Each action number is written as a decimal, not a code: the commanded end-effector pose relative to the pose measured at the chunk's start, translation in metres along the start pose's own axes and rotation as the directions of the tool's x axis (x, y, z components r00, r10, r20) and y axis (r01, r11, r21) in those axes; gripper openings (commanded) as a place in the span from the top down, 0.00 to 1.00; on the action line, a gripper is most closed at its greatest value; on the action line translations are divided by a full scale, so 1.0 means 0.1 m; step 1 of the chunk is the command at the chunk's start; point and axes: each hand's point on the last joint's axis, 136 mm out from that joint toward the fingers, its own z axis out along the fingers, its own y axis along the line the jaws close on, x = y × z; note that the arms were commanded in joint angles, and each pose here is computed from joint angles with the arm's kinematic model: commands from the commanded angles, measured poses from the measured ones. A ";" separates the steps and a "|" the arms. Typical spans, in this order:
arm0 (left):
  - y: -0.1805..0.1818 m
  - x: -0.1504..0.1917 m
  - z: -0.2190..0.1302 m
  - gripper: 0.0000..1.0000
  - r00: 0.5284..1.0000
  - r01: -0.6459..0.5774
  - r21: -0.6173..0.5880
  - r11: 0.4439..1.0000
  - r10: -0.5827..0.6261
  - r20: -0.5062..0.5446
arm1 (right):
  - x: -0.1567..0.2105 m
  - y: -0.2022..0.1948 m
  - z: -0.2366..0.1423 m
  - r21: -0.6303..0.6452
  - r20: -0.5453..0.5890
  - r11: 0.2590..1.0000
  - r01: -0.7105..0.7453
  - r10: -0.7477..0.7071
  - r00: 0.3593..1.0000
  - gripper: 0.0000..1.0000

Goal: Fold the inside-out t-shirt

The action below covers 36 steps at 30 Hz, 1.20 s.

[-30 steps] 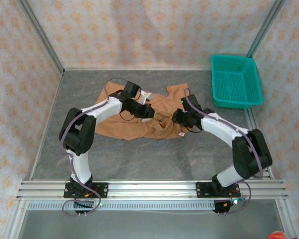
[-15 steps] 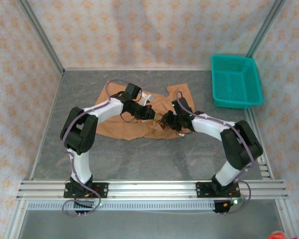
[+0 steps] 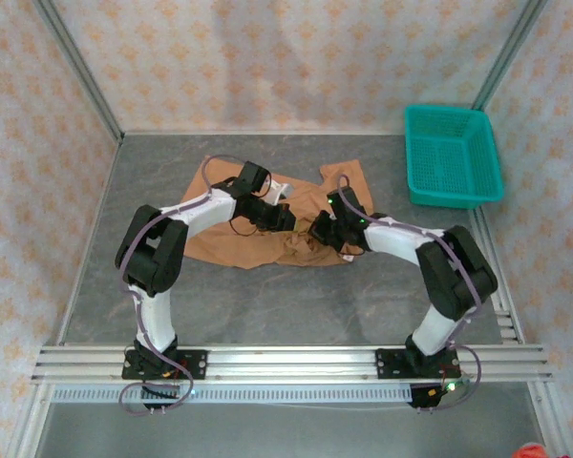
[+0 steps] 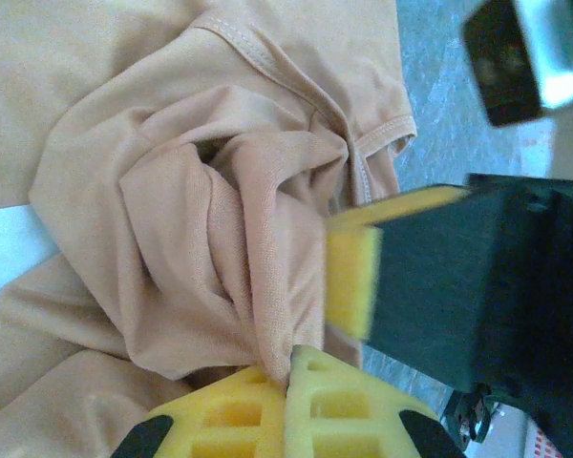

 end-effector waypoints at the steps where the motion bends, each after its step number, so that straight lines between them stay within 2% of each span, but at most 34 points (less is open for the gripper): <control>1: 0.13 -0.10 -0.09 1.00 0.999 0.018 -0.031 0.999 -0.017 0.031 | -0.06 0.36 -0.56 -0.077 0.070 0.991 0.111 -0.105 0.992 1.00; 8: 0.29 -0.16 -0.02 1.00 0.997 0.065 -0.037 0.997 -0.064 0.040 | -0.11 0.65 -1.49 -0.230 0.234 0.950 0.212 -0.157 0.959 1.00; 11: 0.31 -0.15 0.00 1.00 0.996 0.077 -0.032 0.996 -0.075 0.047 | -0.12 0.70 -1.58 -0.290 0.246 0.934 0.207 -0.137 0.960 1.00; 14: 0.28 -0.12 -0.02 1.00 0.996 0.075 -0.032 0.997 -0.074 0.052 | -0.14 0.56 -1.39 -0.287 0.215 0.945 0.156 -0.095 0.972 1.00; 19: 0.20 -0.10 -0.09 1.00 0.997 0.056 -0.050 0.997 -0.053 0.059 | -0.12 0.24 -0.92 -0.166 0.118 0.983 0.084 -0.065 0.991 1.00; 20: 0.20 -0.09 -0.09 1.00 0.997 0.055 -0.053 0.997 -0.052 0.056 | -0.08 0.22 -0.84 -0.148 0.094 0.985 0.086 -0.072 0.993 0.97; 23: 0.12 -0.12 -0.18 1.00 0.997 0.036 -0.057 0.998 -0.032 0.075 | 0.05 0.19 -0.64 -0.072 0.053 0.989 0.131 -0.128 0.990 0.77; 25: 0.12 -0.12 -0.19 1.00 0.997 0.039 -0.058 0.998 -0.034 0.074 | 0.11 0.20 -0.53 -0.027 0.039 0.986 0.164 -0.163 0.986 0.71; 31: 0.14 -0.10 -0.17 1.00 0.997 0.049 -0.062 0.997 -0.044 0.071 | 0.28 0.33 -0.16 -0.019 -0.021 0.983 0.183 -0.184 0.983 0.67; 36: 0.14 -0.07 -0.17 1.00 0.997 0.048 -0.059 0.997 -0.044 0.069 | 0.27 0.34 0.10 0.003 -0.029 0.991 0.134 -0.134 0.991 0.64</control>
